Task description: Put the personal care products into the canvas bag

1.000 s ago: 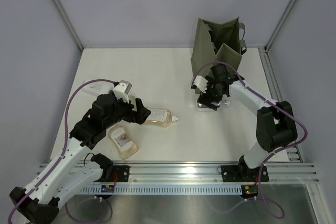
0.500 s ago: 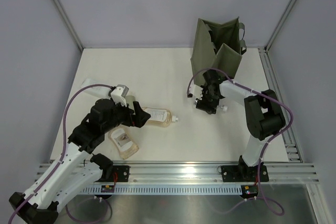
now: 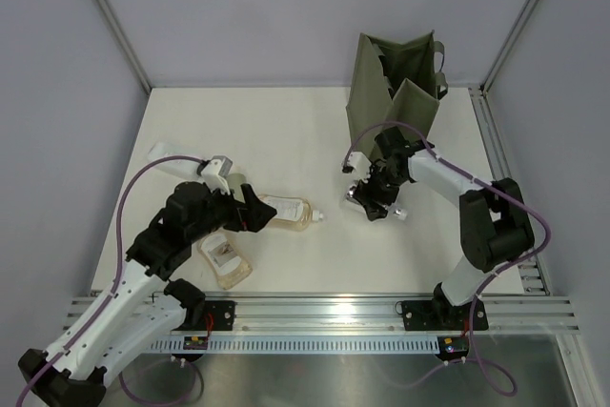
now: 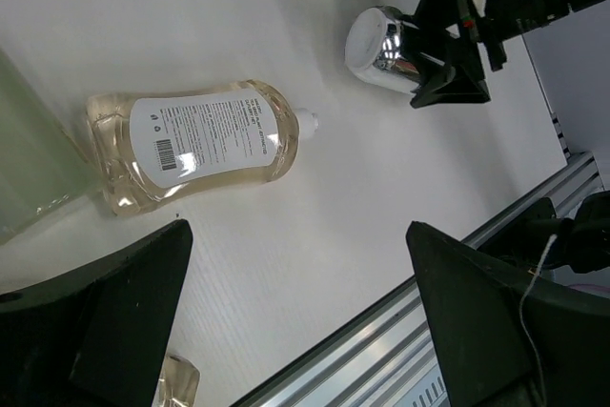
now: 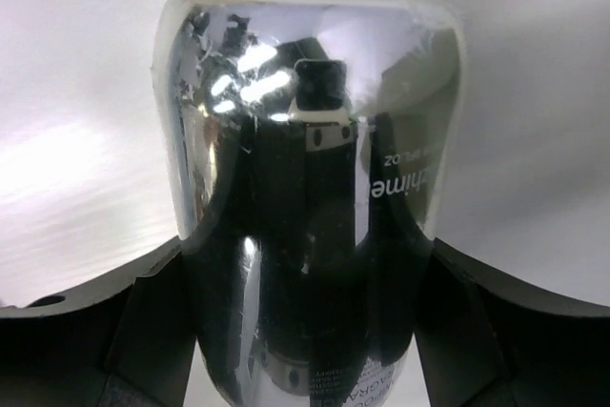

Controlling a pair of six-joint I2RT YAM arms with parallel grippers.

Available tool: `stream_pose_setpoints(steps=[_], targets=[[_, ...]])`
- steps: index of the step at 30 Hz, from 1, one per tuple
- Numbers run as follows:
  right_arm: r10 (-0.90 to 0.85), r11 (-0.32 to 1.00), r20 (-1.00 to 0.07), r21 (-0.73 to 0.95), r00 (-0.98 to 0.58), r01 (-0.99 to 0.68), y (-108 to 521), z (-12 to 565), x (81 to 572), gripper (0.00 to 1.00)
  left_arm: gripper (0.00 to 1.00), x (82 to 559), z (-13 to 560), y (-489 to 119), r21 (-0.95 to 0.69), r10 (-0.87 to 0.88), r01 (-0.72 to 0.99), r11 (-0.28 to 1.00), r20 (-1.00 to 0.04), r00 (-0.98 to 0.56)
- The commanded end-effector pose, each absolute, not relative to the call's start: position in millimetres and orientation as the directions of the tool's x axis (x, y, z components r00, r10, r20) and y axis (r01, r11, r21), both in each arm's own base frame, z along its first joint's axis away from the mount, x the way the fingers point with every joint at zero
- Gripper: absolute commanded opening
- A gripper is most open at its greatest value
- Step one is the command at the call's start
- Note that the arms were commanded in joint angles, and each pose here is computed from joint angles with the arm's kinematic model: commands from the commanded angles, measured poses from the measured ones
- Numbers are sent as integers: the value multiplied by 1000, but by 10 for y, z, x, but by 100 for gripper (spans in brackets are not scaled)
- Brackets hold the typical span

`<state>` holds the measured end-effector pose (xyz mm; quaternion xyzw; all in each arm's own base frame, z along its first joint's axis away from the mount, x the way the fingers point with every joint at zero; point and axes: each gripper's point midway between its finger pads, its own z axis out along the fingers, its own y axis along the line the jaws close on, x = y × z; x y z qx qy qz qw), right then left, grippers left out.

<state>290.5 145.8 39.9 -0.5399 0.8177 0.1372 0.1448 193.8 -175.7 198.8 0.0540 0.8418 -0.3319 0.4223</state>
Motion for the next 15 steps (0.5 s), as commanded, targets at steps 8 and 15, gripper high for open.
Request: stream_pose_setpoints(steps=[8,15], targets=[[-519,298,-765,256,-381,-920,2161,2058,2596,0,99,1908,2028,-2012,-598,-195,425,679,-706,-681],[-285,428,-896,200,-341,-881,1999,3397,3233,0,99,1913,2042,-1967,-578,-178,411,705,-705,-686]])
